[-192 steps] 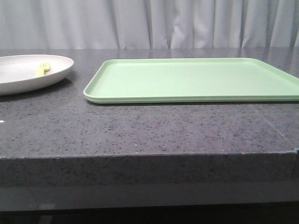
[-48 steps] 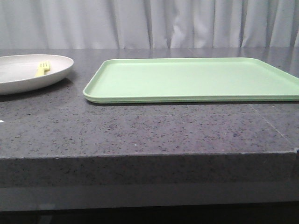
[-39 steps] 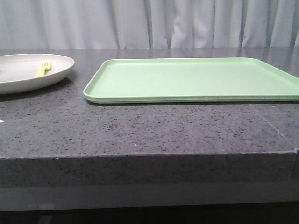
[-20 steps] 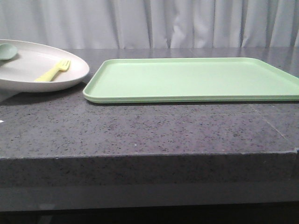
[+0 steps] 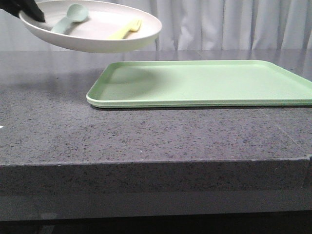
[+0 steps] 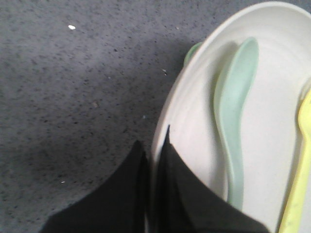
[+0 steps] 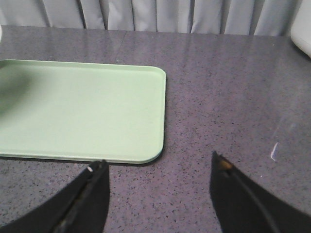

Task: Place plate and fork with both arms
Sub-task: 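Grip the white plate rim with the left gripper and lift it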

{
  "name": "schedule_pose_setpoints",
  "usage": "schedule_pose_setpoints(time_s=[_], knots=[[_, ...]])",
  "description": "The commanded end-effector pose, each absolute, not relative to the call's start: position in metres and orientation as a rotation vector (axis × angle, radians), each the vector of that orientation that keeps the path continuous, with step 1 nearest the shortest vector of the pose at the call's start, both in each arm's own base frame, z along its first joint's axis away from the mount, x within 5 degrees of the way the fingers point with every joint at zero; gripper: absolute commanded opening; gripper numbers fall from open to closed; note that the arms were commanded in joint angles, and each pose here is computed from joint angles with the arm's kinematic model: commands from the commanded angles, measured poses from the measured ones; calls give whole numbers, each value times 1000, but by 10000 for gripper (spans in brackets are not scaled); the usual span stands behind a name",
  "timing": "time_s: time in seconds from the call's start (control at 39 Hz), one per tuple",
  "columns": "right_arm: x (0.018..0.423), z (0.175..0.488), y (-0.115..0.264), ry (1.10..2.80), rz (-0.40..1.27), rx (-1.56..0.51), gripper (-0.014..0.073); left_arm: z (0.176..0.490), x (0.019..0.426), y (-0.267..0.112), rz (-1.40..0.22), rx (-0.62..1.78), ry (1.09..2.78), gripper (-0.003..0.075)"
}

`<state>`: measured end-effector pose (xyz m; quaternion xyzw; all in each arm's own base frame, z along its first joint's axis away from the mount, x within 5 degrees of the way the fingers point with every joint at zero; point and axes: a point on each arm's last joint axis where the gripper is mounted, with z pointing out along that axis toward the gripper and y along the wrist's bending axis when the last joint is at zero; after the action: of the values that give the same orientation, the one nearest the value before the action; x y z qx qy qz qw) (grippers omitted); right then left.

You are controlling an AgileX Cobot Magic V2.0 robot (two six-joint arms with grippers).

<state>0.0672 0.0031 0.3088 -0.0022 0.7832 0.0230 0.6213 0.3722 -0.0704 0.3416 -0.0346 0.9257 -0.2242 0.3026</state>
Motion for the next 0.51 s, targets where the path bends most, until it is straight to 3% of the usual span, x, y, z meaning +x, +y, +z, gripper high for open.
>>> schedule_pose_setpoints(time_s=[0.0, 0.49], knots=[[70, 324, 3, 1708, 50, -2, 477, 372, 370, -90, -690, -124, 2289, -18], [70, 324, 3, 1709, 50, -2, 477, 333, 384, -173, -829, -162, 2301, -18]])
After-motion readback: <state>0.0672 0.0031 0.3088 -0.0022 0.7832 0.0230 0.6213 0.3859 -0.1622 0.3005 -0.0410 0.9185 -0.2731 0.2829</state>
